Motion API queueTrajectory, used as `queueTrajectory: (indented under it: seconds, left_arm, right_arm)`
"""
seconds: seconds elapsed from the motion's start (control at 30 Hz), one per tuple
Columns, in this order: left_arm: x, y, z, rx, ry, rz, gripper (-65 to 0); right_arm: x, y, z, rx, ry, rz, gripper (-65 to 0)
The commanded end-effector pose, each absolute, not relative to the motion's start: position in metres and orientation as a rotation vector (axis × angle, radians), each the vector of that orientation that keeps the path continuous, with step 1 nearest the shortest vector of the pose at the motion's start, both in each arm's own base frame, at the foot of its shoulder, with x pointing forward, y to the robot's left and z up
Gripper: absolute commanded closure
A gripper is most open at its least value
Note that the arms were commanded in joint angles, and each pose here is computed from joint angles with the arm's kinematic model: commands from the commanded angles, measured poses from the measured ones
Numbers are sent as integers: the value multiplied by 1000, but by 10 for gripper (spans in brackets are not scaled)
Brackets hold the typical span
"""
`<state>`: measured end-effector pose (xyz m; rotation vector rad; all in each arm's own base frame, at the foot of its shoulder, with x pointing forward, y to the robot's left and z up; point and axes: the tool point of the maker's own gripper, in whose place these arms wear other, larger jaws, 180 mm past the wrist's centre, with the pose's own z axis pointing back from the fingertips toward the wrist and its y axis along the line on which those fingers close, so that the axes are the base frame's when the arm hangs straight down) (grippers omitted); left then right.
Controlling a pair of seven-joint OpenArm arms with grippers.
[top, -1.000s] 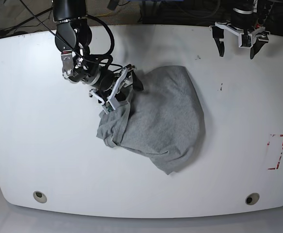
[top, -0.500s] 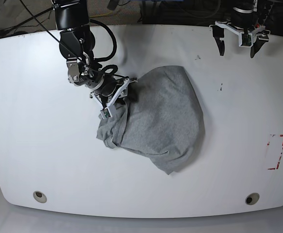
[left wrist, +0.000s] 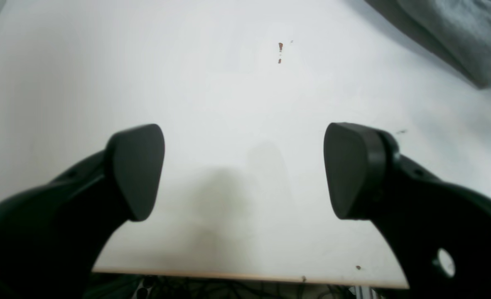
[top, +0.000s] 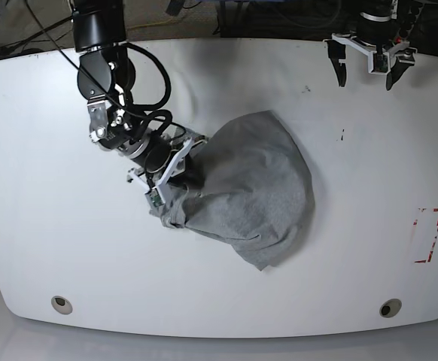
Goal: Fold the T-shirt properly
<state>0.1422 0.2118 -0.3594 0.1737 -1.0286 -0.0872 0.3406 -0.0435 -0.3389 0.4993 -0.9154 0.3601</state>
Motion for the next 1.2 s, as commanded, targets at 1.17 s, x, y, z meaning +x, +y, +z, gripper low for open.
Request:
queueTrajectory:
  seconds: [1.17]
  left_arm:
    - [264, -4, -372, -238, -1151, -405, -571]
  right_arm:
    - [474, -152, -48, 325, -1462, 586, 0]
